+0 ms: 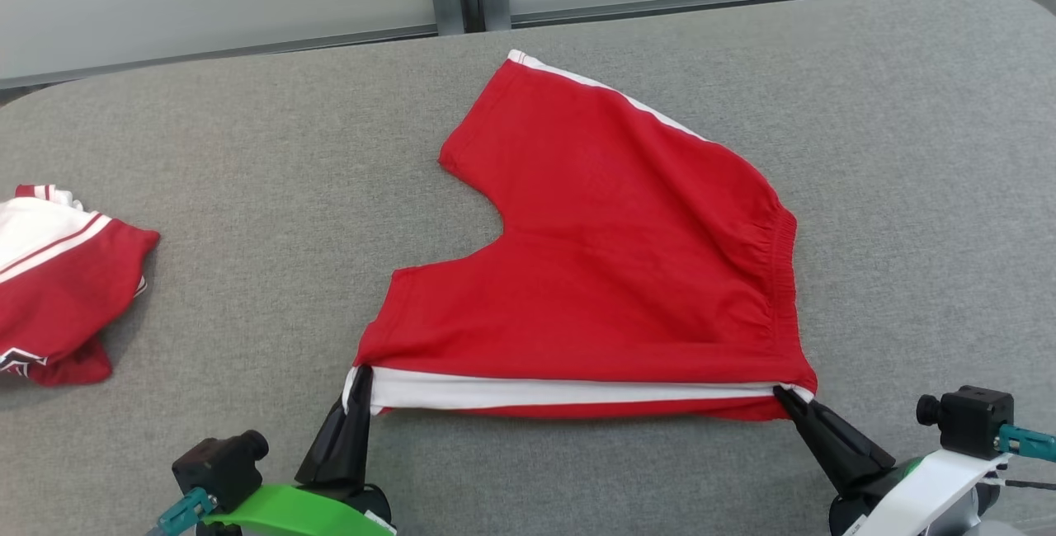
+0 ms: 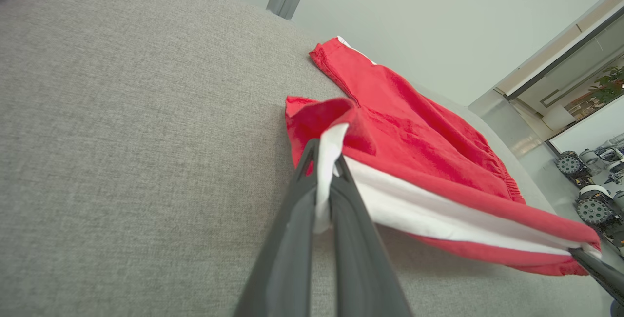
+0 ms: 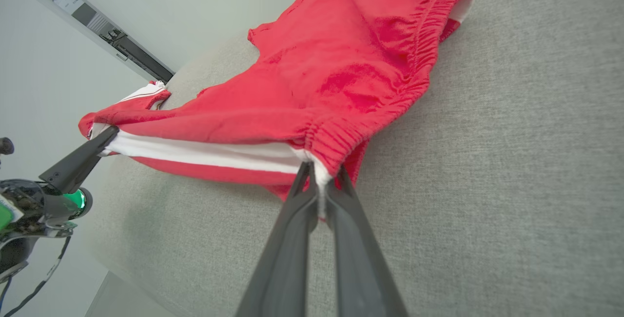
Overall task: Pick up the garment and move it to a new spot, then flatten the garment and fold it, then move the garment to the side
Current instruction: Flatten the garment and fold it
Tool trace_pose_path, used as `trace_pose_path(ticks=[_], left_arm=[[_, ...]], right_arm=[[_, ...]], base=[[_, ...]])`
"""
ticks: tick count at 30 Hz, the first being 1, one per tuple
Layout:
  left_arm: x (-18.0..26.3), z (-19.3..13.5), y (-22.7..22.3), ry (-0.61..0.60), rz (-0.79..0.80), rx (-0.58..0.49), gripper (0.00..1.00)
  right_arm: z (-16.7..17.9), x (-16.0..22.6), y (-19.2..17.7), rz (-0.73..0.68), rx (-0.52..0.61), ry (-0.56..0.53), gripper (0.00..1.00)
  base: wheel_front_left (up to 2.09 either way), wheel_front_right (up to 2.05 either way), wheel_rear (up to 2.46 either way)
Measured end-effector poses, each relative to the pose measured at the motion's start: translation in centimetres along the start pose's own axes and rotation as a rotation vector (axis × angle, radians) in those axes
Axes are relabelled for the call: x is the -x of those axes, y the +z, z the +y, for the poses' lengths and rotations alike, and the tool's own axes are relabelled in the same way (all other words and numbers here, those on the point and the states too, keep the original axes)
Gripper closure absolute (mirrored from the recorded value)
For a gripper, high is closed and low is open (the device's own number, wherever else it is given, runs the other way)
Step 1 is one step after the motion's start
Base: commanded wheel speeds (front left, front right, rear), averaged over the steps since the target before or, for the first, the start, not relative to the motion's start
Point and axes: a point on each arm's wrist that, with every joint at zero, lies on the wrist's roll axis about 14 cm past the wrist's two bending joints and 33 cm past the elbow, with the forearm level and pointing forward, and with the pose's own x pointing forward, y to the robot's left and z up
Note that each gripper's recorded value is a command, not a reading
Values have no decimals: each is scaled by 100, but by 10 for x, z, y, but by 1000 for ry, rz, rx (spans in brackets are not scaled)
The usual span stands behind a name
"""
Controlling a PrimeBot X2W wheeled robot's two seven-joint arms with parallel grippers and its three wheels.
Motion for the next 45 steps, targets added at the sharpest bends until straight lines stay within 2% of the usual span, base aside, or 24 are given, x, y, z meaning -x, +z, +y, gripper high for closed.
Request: trace_pose_path(ticks=[8, 17, 22, 30, 34, 40, 41, 42, 43, 45], left_arm=[[-32, -22, 23, -123, 1, -98, 100], [-115, -53, 65, -276, 36, -301, 100], [-168, -61, 73, -296, 78, -346, 100], [-245, -56, 66, -284, 172, -434, 100], [-275, -51, 54, -273, 221, -498, 100], [-306, -47, 28, -278, 262, -504, 100], [-309, -45, 19, -280, 280, -509, 100], [-311, -42, 10, -279, 294, -514, 63], [-312, -39, 5, -278, 299, -519, 0], [-317, -36, -2, -278, 297, -524, 0]], right_arm=[[-13, -4, 28, -100, -20, -60, 100], [-32, -39, 72, -230, -10, -105, 100], [-50, -60, 85, -281, -22, -152, 100], [-77, -95, 96, -333, -29, -223, 100], [-84, -108, 90, -328, -49, -242, 100], [-98, -116, 87, -338, -63, -289, 100], [-99, -117, 85, -336, -68, -294, 91], [-100, -117, 82, -330, -66, -299, 0], [-102, -117, 80, -327, -64, -305, 0], [-106, -113, 80, -329, -61, -321, 0]], base=[[0, 0, 0], [0, 0, 0], [0, 0, 0], [0, 0, 0], [0, 0, 0], [0, 0, 0], [0, 0, 0], [0, 0, 0], [0, 0, 0], [0, 0, 0]])
